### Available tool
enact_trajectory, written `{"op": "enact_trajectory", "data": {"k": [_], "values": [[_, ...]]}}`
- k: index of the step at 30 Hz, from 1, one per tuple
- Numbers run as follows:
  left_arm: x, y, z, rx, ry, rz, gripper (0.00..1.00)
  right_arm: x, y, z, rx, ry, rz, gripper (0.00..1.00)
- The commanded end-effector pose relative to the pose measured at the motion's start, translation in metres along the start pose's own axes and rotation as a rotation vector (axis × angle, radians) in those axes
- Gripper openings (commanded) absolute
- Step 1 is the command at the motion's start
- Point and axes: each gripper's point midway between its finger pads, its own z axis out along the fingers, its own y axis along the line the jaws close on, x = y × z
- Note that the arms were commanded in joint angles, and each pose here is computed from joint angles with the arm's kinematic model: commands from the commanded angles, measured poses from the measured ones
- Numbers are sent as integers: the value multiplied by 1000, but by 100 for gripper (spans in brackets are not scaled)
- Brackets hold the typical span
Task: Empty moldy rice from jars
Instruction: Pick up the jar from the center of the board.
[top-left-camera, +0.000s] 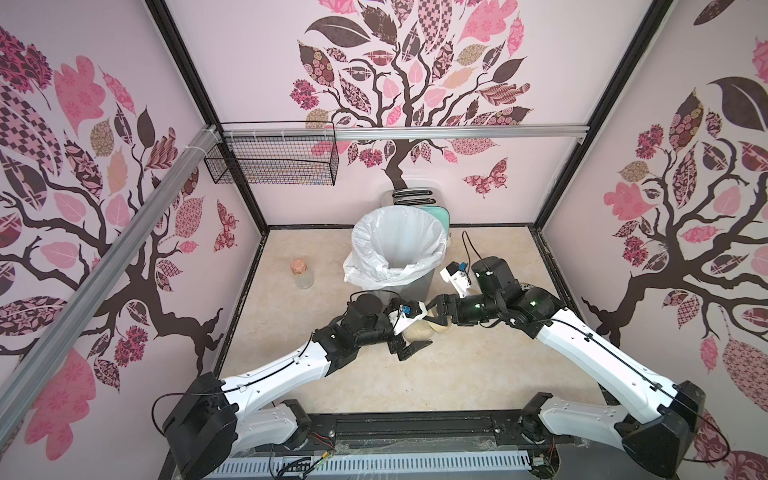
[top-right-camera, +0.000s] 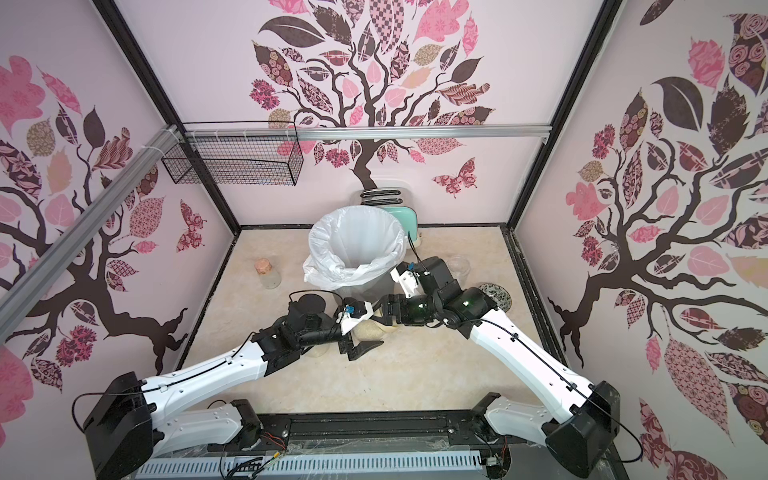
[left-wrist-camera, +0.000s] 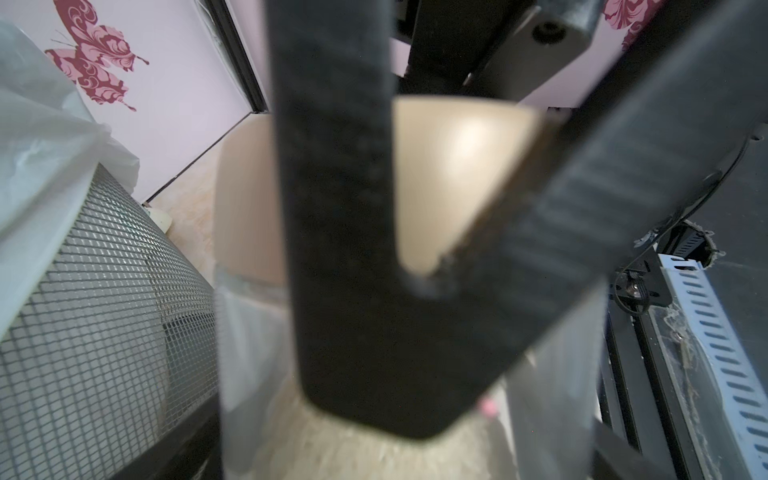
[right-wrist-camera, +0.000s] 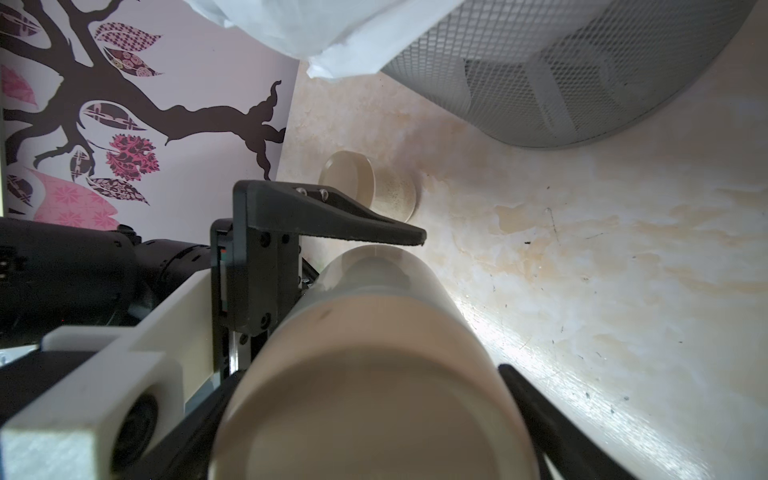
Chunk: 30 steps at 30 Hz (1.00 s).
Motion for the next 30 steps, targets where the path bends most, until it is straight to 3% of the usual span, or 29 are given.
{"op": "enact_trajectory", "data": {"k": [1,5,15,18,21,30], "values": [[-8,6,1,-35,-37,-3,98,-15,38,-19,-159,-68,-53,55],[-11,7,1,-38,-54,-8,97,-16,41,-22,-178,-75,-51,55],[-12,4,3,-16,-44,-26,80,-15,41,-22,-179,-70,-53,58],[-14,7,2,-33,-49,-35,78,-16,38,-23,-160,-77,-55,73],[-15,12,0,-63,-56,-55,77,-16,32,-23,-122,-81,-56,99],[-8,22,-13,-157,-65,-122,77,-22,8,-43,79,-155,-145,100]]}}
